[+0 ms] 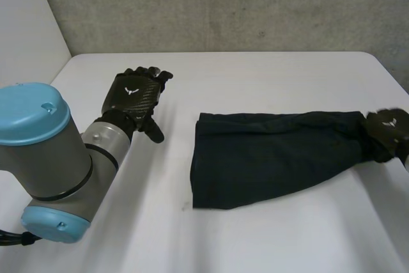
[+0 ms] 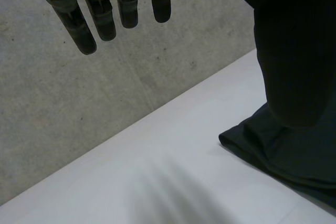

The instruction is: Fold the shorts.

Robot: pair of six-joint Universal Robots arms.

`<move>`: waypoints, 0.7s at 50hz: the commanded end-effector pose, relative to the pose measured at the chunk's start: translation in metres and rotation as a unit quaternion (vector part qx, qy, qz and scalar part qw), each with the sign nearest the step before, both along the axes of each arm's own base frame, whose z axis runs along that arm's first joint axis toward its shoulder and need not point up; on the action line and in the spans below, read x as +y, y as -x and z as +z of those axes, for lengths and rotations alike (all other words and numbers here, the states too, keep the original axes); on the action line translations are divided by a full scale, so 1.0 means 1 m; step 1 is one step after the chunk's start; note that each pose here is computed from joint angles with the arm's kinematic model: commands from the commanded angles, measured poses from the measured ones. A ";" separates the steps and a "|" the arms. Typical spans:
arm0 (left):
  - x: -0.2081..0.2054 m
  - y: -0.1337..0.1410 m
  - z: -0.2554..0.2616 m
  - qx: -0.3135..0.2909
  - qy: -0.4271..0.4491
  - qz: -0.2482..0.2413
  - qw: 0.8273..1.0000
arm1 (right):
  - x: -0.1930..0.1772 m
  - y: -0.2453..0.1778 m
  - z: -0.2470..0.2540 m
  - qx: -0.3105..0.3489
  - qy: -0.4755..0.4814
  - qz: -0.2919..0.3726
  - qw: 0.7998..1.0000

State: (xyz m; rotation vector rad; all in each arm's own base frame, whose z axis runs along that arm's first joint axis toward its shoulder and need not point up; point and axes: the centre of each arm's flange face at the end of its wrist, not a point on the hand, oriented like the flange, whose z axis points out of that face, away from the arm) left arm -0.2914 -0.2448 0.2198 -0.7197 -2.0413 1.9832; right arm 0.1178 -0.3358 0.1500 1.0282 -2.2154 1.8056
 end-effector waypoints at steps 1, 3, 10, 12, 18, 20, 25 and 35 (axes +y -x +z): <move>0.000 -0.001 0.002 0.001 0.002 0.002 1.000 | 0.025 -0.084 0.043 0.091 0.087 0.111 0.986; -0.001 -0.001 0.002 0.002 0.002 0.003 1.000 | 0.034 -0.104 0.050 0.111 0.109 0.140 0.978; -0.003 -0.003 0.003 0.003 0.003 0.006 1.000 | 0.106 -0.198 0.045 0.205 0.196 0.315 0.906; -0.003 -0.003 0.003 0.003 0.003 0.006 1.000 | 0.125 -0.213 0.032 0.221 0.202 0.354 0.886; -0.003 -0.002 0.003 0.003 0.004 0.006 1.000 | 0.174 -0.243 -0.008 0.246 0.199 0.452 0.834; -0.003 -0.002 0.004 0.003 0.005 0.006 1.000 | 0.177 -0.247 -0.014 0.243 0.195 0.460 0.831; -0.006 -0.001 0.006 0.006 0.009 0.007 1.000 | 0.172 -0.251 -0.002 0.214 0.192 0.445 0.848; -0.015 0.008 0.034 0.038 0.046 0.004 0.998 | 0.143 -0.233 0.096 -0.122 0.103 0.322 0.933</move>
